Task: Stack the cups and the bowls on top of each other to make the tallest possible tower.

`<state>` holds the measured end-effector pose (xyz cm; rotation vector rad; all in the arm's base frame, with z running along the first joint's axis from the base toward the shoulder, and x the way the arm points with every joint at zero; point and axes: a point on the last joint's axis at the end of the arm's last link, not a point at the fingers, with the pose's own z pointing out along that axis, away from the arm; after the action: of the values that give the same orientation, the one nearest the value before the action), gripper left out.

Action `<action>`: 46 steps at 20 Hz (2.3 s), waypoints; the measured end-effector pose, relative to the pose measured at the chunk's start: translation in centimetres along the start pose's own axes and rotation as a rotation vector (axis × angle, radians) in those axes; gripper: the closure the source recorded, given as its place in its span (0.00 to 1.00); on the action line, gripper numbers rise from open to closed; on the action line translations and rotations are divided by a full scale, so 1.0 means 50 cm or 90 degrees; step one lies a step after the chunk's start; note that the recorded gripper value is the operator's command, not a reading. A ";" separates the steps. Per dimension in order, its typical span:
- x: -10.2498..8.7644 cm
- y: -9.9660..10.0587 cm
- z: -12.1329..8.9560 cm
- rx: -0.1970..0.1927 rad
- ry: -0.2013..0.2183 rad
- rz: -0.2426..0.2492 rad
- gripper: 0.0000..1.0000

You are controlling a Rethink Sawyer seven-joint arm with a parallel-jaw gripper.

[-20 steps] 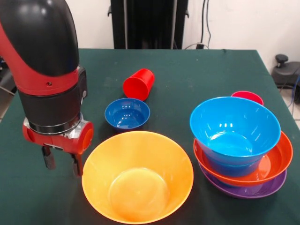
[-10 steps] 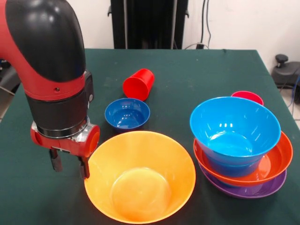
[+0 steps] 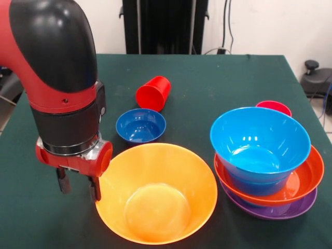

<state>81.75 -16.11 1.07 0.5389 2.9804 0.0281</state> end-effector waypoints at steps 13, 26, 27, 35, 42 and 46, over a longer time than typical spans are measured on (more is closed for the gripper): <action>0.005 0.034 -0.018 0.018 -0.002 -0.014 0.00; -0.002 0.054 -0.025 0.009 -0.016 -0.008 0.00; -0.002 0.054 -0.023 0.009 -0.017 -0.007 0.00; 0.015 0.049 0.064 0.009 -0.055 -0.006 0.00; 0.023 0.044 0.084 0.011 -0.054 -0.002 0.00; 0.025 0.037 0.087 0.015 -0.052 0.000 0.00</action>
<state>81.73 -13.96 -3.31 0.5292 2.9045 -0.0277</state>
